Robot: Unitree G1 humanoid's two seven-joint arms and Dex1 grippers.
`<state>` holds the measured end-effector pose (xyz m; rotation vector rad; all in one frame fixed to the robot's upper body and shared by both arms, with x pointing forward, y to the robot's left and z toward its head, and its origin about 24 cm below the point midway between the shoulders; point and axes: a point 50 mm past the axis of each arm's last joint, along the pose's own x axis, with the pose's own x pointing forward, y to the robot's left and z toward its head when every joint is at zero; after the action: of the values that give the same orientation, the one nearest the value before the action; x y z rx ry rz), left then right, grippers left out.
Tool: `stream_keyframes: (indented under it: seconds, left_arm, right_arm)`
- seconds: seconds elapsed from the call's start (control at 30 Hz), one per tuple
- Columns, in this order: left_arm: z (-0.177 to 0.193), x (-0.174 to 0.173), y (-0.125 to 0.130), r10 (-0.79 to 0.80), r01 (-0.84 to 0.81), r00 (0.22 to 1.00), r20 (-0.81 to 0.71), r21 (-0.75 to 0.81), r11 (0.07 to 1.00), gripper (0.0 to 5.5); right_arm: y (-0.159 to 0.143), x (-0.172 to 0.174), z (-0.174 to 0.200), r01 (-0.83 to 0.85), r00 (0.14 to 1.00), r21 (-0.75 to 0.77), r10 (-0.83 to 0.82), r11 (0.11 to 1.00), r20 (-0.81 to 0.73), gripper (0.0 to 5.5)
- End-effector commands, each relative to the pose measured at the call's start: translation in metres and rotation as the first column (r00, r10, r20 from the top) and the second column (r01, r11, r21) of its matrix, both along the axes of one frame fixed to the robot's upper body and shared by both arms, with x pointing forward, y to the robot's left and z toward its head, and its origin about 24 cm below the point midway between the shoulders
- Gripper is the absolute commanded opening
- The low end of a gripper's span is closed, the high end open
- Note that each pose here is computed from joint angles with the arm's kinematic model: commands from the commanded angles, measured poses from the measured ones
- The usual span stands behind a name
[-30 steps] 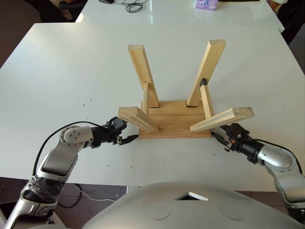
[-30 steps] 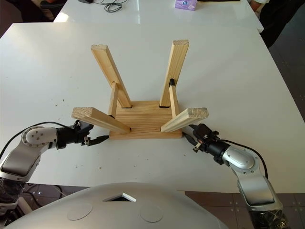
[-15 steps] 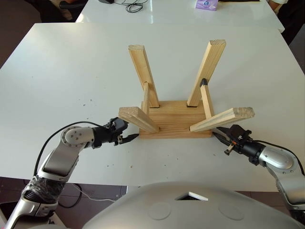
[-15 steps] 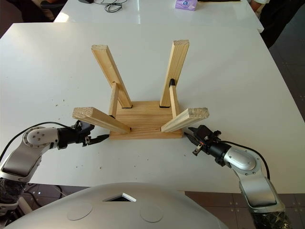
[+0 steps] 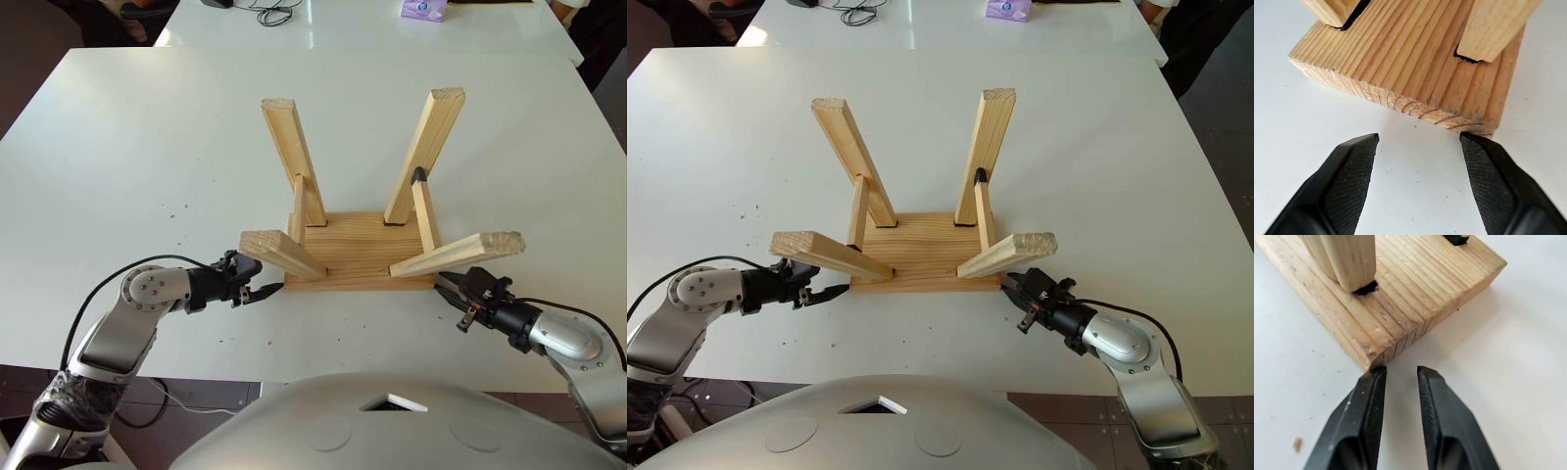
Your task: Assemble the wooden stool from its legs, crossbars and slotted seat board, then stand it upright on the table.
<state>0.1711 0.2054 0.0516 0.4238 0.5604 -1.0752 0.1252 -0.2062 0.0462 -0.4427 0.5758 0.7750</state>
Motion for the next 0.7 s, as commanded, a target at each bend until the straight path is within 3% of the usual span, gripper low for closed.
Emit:
stream_keyframes:
  seconds: [0.03, 0.5, 0.7]
  left_arm:
    - [0.017, -0.007, -0.004, -0.038, 0.037, 0.999, -0.024, -0.057, 0.998, 3.11]
    - [0.080, -0.029, -0.002, -0.107, 0.095, 0.992, -0.072, -0.153, 0.984, 3.11]
    - [0.094, -0.029, 0.003, -0.088, 0.067, 0.991, -0.097, -0.201, 0.977, 3.11]
  right_arm:
    - [0.011, -0.007, 0.020, -0.054, 0.998, 0.053, 0.054, 0.997, 0.015, 1.18]
    - [0.014, -0.029, 0.077, -0.105, 0.994, 0.112, 0.102, 0.988, 0.029, 1.18]
    - [0.009, -0.022, 0.100, -0.164, 0.986, 0.151, 0.158, 0.975, 0.051, 1.18]
